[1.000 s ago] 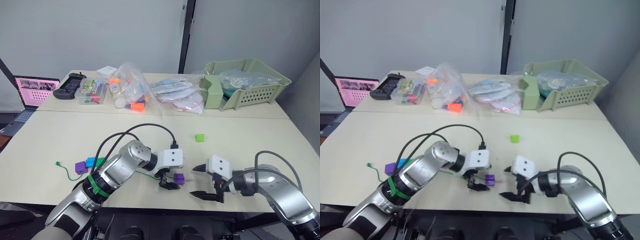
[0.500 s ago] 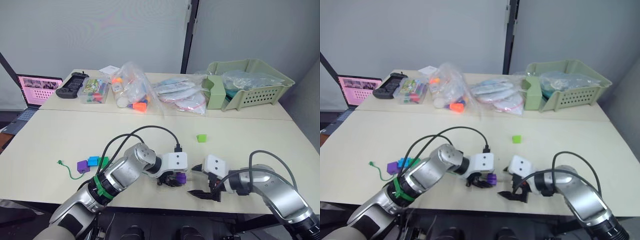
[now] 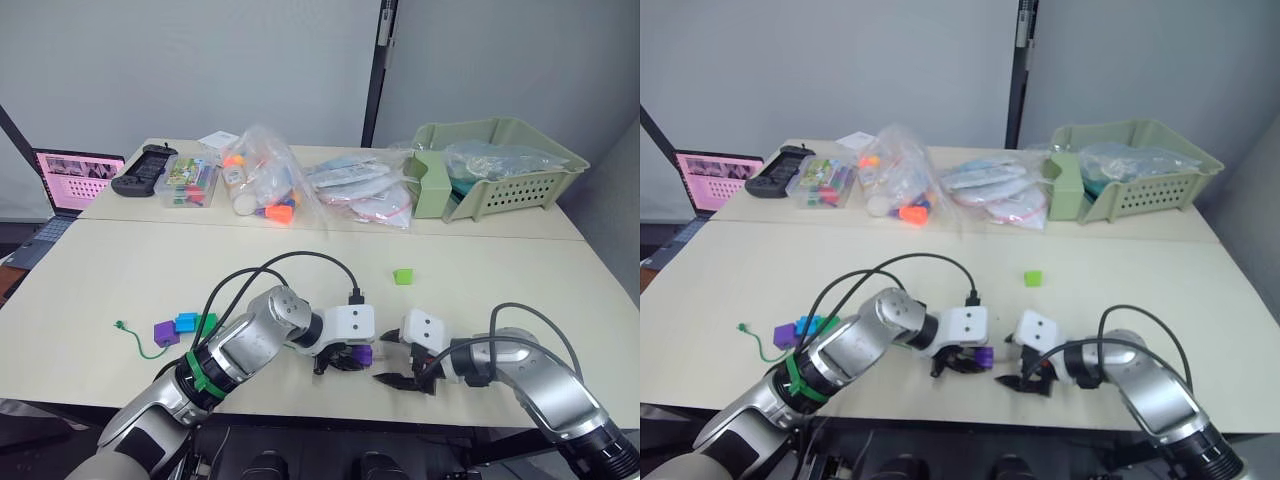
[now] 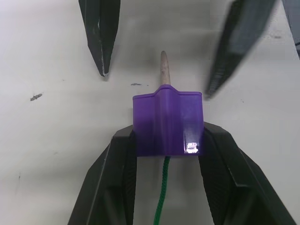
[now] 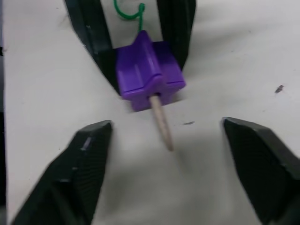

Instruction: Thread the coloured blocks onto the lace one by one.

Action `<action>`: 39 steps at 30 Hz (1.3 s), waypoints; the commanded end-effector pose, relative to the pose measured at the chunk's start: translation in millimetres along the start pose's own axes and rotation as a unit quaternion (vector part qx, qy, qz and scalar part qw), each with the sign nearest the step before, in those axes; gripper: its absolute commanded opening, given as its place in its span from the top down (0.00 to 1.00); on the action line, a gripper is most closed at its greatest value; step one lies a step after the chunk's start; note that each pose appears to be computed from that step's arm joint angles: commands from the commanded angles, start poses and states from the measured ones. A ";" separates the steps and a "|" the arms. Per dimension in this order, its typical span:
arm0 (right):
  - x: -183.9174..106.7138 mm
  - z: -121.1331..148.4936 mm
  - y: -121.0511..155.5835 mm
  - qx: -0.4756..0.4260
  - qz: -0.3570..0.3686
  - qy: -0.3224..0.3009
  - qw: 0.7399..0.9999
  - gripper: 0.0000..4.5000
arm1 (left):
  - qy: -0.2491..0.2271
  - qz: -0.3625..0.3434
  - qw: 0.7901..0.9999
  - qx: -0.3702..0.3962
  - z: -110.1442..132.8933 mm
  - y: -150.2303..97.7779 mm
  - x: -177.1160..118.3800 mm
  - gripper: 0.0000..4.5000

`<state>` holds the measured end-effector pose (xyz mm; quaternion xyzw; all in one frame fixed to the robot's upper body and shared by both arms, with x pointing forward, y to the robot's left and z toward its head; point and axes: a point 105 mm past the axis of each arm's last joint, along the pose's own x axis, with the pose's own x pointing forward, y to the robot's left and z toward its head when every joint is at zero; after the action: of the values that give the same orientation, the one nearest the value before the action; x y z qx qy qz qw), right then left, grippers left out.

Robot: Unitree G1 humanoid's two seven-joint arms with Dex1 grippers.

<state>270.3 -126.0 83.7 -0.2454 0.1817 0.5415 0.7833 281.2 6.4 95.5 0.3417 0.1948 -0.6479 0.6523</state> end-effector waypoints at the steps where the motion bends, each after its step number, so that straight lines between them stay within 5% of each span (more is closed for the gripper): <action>1: -0.1 1.3 -3.8 -0.017 -0.002 -0.004 1.000 0.48 | -0.010 0.002 1.000 0.026 11.0 2.1 -3.7 0.70; 8: -1.7 -1.8 -4.3 -0.029 0.005 -0.004 1.000 1.00 | -0.007 0.004 1.000 0.024 5.0 3.2 -7.4 0.70; 18: -7.9 5.6 -8.1 -0.055 0.012 -0.006 0.998 1.00 | 0.016 0.031 0.999 0.017 -46.4 10.4 -50.4 0.70; 24: -11.9 12.1 -9.2 -0.066 0.017 -0.004 0.998 1.00 | 0.130 0.076 0.989 0.000 -135.1 16.5 -129.9 0.70; 31: -13.9 9.6 -8.2 -0.070 0.020 0.006 0.997 1.00 | 0.187 0.070 0.980 0.000 -172.3 7.5 -169.0 0.70; 35: -14.4 9.9 -9.0 -0.069 0.018 0.006 0.997 1.00 | 0.162 0.068 0.984 -0.012 -172.1 3.2 -169.7 0.70; 37: -14.0 10.2 -9.0 -0.069 0.018 0.005 0.997 1.00 | 0.127 0.085 0.988 -0.018 -163.2 8.0 -168.9 0.45; 39: -12.9 12.1 -8.8 -0.069 0.018 0.003 0.997 1.00 | 0.095 0.089 0.991 -0.018 -150.2 12.1 -169.1 0.31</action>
<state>272.2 -134.7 89.2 -0.2852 0.1737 0.5684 0.7519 311.3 233.2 113.8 0.4305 0.2299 -0.5342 0.6903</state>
